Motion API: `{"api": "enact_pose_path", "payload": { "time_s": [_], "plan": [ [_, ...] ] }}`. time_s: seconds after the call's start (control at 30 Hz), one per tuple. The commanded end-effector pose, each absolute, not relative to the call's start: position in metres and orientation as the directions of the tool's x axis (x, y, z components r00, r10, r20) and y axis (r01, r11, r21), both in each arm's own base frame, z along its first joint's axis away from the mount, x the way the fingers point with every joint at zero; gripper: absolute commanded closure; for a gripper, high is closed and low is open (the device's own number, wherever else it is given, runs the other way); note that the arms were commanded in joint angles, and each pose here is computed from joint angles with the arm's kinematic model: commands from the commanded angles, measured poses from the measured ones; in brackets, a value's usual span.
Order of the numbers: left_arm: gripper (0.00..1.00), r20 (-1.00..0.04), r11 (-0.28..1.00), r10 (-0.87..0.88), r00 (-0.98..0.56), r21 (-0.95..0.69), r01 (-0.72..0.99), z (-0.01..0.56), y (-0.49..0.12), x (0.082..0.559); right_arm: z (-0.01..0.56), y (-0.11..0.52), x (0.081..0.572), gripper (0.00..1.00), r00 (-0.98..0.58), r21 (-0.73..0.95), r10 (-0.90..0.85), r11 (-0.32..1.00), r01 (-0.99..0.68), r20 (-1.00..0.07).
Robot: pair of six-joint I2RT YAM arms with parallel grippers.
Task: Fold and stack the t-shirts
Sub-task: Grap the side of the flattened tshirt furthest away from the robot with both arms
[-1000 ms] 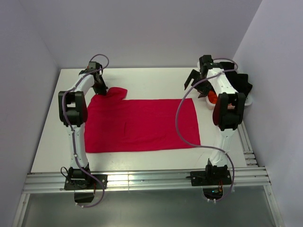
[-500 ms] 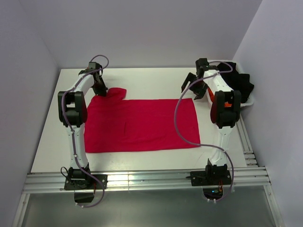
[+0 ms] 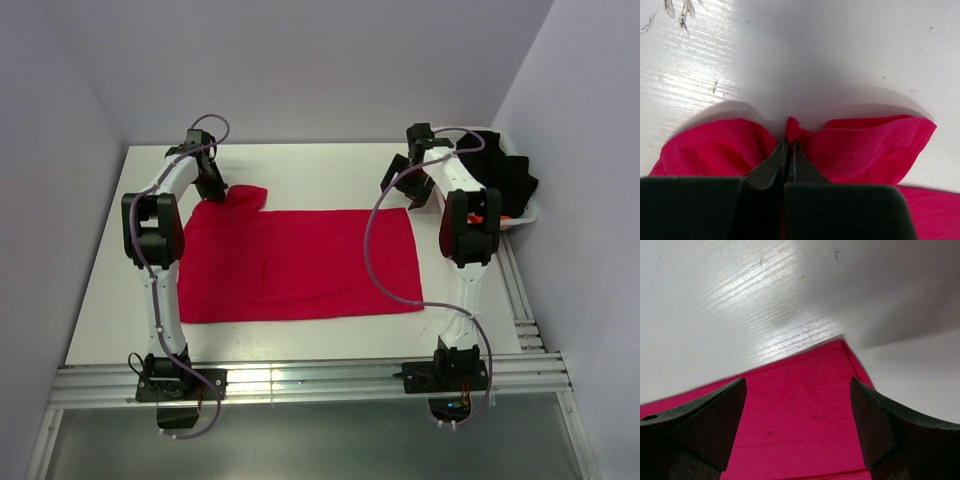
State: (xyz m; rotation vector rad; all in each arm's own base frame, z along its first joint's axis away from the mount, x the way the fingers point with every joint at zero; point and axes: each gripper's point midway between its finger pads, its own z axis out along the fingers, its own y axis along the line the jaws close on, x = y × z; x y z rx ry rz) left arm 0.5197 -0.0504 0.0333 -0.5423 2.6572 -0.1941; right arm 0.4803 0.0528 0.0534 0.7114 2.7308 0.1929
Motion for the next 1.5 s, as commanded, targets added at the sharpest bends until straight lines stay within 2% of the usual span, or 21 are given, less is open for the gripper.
{"api": "enact_pose_path", "payload": {
  "time_s": [0.0, 0.1, 0.17, 0.3, 0.43, 0.5, 0.57, 0.77, 0.83, 1.0, 1.07, 1.1, 1.13, 1.27, 1.33, 1.47],
  "plan": [
    [1.00, -0.456, 0.915, -0.398, -0.796, -0.255, -0.311, 0.086, -0.052, 0.531, 0.010, 0.022, 0.460, 0.09, -0.817, 0.087, 0.551, 0.834, 0.545, -0.172],
    [1.00, -0.452, 0.918, -0.392, -0.801, -0.247, -0.310, 0.085, -0.051, 0.532, 0.016, 0.017, 0.466, 0.05, -0.801, 0.052, 0.573, 0.818, 0.574, -0.176],
    [1.00, -0.445, 0.918, -0.392, -0.805, -0.245, -0.311, 0.087, -0.051, 0.530, 0.013, 0.015, 0.460, 0.05, -0.815, -0.002, 0.562, 0.823, 0.568, -0.142],
    [1.00, -0.448, 0.919, -0.391, -0.804, -0.247, -0.309, 0.089, -0.051, 0.527, 0.036, 0.024, 0.474, 0.06, -0.832, -0.023, 0.520, 0.845, 0.534, -0.193],
    [1.00, -0.424, 0.920, -0.387, -0.819, -0.240, -0.310, 0.083, -0.052, 0.523, 0.038, 0.005, 0.461, 0.06, -0.851, -0.166, 0.488, 0.839, 0.519, -0.194],
    [1.00, -0.416, 0.921, -0.384, -0.824, -0.241, -0.307, 0.080, -0.053, 0.522, 0.028, -0.007, 0.445, 0.06, -0.876, -0.260, 0.460, 0.837, 0.482, -0.143],
    [1.00, -0.414, 0.921, -0.382, -0.826, -0.238, -0.307, 0.078, -0.053, 0.521, 0.016, -0.005, 0.430, 0.06, -0.886, -0.278, 0.456, 0.844, 0.459, -0.081],
    [1.00, -0.390, 0.921, -0.381, -0.838, -0.243, -0.305, 0.066, -0.056, 0.523, 0.017, 0.007, 0.434, 0.10, -0.874, -0.225, 0.480, 0.846, 0.483, -0.072],
    [1.00, -0.382, 0.920, -0.383, -0.841, -0.241, -0.309, 0.062, -0.056, 0.522, 0.013, 0.011, 0.432, 0.10, -0.880, -0.230, 0.472, 0.853, 0.469, -0.043],
    [1.00, -0.389, 0.924, -0.376, -0.841, -0.221, -0.311, 0.060, -0.052, 0.520, 0.014, 0.014, 0.448, 0.11, -0.900, -0.193, 0.433, 0.880, 0.433, -0.048],
    [1.00, -0.390, 0.927, -0.371, -0.843, -0.206, -0.312, 0.060, -0.049, 0.517, 0.008, 0.021, 0.441, 0.16, -0.904, -0.167, 0.427, 0.891, 0.421, -0.001],
    [1.00, -0.393, 0.929, -0.368, -0.843, -0.202, -0.311, 0.061, -0.048, 0.517, 0.008, 0.023, 0.437, 0.31, -0.904, -0.162, 0.428, 0.893, 0.420, 0.016],
    [1.00, -0.398, 0.930, -0.365, -0.842, -0.198, -0.310, 0.062, -0.048, 0.517, 0.006, 0.025, 0.431, 0.34, -0.901, -0.160, 0.431, 0.893, 0.421, 0.037],
    [1.00, -0.400, 0.930, -0.367, -0.840, -0.184, -0.318, 0.063, -0.045, 0.516, 0.001, 0.024, 0.402, 0.29, -0.891, -0.203, 0.440, 0.888, 0.413, 0.114],
    [1.00, -0.392, 0.929, -0.368, -0.843, -0.181, -0.321, 0.062, -0.045, 0.516, 0.000, 0.022, 0.395, 0.38, -0.888, -0.214, 0.440, 0.888, 0.408, 0.131],
    [1.00, -0.395, 0.928, -0.371, -0.841, -0.184, -0.323, 0.059, -0.045, 0.514, 0.000, 0.023, 0.394, 0.39, -0.886, -0.210, 0.442, 0.888, 0.410, 0.138]
  ]
}}
